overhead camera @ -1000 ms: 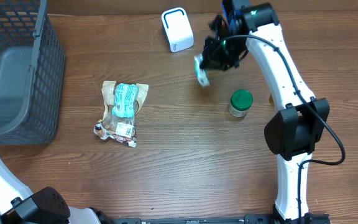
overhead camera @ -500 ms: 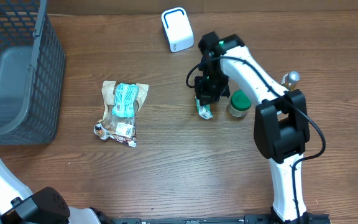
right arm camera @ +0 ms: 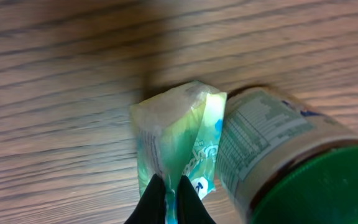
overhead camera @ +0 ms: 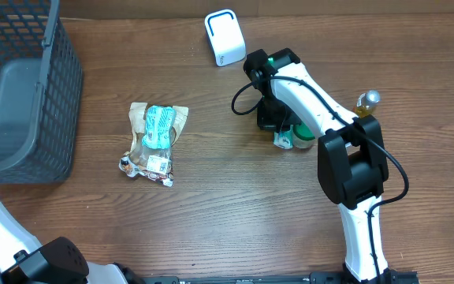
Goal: Scan the item barcode
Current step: 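Move the small box right and set it down beside the green jar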
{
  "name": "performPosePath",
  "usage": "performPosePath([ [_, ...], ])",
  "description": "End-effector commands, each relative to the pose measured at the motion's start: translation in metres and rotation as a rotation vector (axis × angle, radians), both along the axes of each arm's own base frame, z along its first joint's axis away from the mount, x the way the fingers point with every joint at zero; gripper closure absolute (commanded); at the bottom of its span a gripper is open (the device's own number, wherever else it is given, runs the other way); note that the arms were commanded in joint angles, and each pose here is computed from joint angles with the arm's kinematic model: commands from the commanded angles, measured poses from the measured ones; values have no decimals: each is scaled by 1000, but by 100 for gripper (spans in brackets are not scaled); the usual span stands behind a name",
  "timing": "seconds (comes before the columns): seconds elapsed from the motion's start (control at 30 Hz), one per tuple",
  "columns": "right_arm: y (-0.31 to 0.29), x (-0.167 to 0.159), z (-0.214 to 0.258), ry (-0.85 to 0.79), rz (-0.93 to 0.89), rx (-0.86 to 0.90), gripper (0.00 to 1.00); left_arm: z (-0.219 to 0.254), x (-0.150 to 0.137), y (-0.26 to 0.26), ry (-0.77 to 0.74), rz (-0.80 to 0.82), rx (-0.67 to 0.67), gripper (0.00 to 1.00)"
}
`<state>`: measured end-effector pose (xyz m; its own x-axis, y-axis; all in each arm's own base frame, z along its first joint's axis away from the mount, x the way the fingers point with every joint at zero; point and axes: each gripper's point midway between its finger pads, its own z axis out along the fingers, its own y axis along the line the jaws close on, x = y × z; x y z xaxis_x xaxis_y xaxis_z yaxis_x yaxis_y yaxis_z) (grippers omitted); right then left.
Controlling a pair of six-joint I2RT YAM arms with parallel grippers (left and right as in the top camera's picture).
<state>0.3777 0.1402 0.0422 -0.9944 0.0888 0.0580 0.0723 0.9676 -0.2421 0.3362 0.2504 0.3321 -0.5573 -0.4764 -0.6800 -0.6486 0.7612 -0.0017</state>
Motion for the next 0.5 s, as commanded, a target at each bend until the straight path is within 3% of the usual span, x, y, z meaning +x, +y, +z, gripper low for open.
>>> performPosePath([
  [0.0,-21,4,0,-18,-24,-84,96,5,2,0,-5,-19,14,0],
  [0.4,-18,2,-1,-4,-27,-65,96,5,2,0,-5,-19,14,1],
  [0.47,-15,0,-1,-1,-17,-65,90,5,2,0,-5,-19,14,0],
])
